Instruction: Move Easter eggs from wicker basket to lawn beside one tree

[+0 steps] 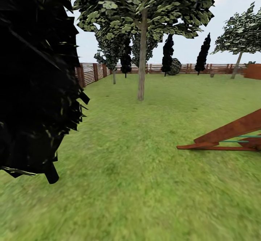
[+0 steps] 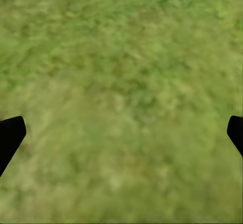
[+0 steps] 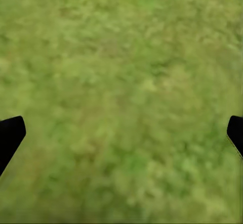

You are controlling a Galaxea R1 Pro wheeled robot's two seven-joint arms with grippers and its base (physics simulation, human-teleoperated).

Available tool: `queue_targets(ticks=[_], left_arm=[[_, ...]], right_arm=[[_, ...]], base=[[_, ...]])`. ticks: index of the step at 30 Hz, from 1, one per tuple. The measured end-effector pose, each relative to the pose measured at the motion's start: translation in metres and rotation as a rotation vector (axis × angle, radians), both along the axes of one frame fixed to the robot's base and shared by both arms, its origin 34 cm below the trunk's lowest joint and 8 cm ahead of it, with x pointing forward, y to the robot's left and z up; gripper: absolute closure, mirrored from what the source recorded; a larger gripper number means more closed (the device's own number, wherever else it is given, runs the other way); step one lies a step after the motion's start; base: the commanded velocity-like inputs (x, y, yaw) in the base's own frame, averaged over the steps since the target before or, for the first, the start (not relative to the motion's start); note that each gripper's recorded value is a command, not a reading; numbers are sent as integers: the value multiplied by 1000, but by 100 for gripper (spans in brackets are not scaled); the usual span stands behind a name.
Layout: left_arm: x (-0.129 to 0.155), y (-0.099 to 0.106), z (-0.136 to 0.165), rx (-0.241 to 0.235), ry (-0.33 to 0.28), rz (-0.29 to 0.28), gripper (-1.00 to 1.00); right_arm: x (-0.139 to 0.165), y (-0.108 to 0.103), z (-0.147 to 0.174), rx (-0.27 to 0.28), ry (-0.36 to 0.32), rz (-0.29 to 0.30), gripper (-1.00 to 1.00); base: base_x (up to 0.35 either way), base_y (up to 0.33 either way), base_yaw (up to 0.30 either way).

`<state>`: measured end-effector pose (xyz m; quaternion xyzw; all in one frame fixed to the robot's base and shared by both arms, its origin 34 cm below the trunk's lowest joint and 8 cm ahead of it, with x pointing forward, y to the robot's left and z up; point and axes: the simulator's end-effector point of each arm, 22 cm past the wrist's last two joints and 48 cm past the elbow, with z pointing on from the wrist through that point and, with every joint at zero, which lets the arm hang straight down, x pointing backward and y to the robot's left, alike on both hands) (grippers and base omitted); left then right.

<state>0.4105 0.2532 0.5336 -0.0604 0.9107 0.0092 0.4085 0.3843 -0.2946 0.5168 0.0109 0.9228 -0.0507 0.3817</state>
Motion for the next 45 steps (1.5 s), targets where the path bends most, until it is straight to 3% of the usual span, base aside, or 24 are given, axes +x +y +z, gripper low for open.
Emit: queue_targets(ticks=[2, 7, 23, 45], left_arm=[[-11, 30, -4, 29, 7, 40, -100], [-28, 48, -14, 42, 43, 71, -100], [-30, 50, -15, 40, 49, 73, -100], [-31, 50, -15, 40, 50, 73, -100]], right_arm=[[-1, 1, -1, 0, 1, 6, -100], [-17, 6, -10, 3, 40, 18, -100], [-22, 6, -12, 3, 51, 24, -100], [-22, 2, -12, -1, 51, 17, -100]], base=[[293, -158, 0], [309, -140, 0], [318, -113, 0], [332, -5, 0]])
